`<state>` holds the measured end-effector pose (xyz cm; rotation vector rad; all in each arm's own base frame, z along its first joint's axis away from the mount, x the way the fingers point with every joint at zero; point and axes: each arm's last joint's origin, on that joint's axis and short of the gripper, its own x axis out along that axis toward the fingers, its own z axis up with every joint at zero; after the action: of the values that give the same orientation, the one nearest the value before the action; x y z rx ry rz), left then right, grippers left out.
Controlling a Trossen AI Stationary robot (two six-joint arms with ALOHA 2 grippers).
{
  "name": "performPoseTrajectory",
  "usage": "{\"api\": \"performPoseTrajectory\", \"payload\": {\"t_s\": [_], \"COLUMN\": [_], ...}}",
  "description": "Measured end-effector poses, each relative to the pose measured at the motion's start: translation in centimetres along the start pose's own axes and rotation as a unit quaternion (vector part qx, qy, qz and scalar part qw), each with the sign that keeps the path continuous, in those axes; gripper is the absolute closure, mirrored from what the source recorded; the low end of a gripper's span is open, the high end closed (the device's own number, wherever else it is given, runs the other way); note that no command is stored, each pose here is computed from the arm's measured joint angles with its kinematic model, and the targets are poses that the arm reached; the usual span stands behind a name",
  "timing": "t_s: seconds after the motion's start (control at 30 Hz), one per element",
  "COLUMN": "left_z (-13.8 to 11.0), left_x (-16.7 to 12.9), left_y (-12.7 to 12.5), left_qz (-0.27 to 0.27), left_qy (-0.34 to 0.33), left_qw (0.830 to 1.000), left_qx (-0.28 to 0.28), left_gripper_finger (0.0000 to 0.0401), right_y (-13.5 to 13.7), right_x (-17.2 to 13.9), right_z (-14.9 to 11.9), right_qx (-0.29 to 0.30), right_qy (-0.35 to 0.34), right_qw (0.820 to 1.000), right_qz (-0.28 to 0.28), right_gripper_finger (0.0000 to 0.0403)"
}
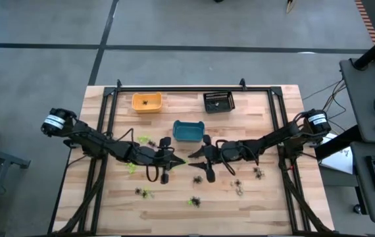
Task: Sort Halloween decoration
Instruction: Put the green spider toy into the blue bin
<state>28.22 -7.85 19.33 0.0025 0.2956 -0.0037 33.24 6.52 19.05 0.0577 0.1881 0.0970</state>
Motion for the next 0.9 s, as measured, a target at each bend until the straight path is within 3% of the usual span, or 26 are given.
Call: {"api": "performPoseTrajectory", "payload": {"t_s": [0.27,0.6,0.9], "left_z": [0.17,0.10,0.03], "left_x": [0.30,0.40,0.39], "left_y": [-0.07,-0.07,0.00], "left_qz": [0.000,0.002,0.014], "left_qy": [-0.001,0.000,0.003], "left_qw": [1.000,1.000,1.000], "left_qx": [0.001,0.007,0.010], "left_gripper_finger": [0.0401,0.0401,0.0399], "right_y": [-0.15,-0.38,-0.63], "right_x": [0.04,0.06,0.08], "right_z": [0.17,0.18,0.20], "right_qx": [-0.004,-0.005,0.004], "right_qy": [-0.006,-0.005,-0.005], "right_qw": [1.000,1.000,1.000], "right_qz": [-0.002,-0.003,-0.007], "right_gripper_finger": [0.0272,0.0385,0.0394]}}
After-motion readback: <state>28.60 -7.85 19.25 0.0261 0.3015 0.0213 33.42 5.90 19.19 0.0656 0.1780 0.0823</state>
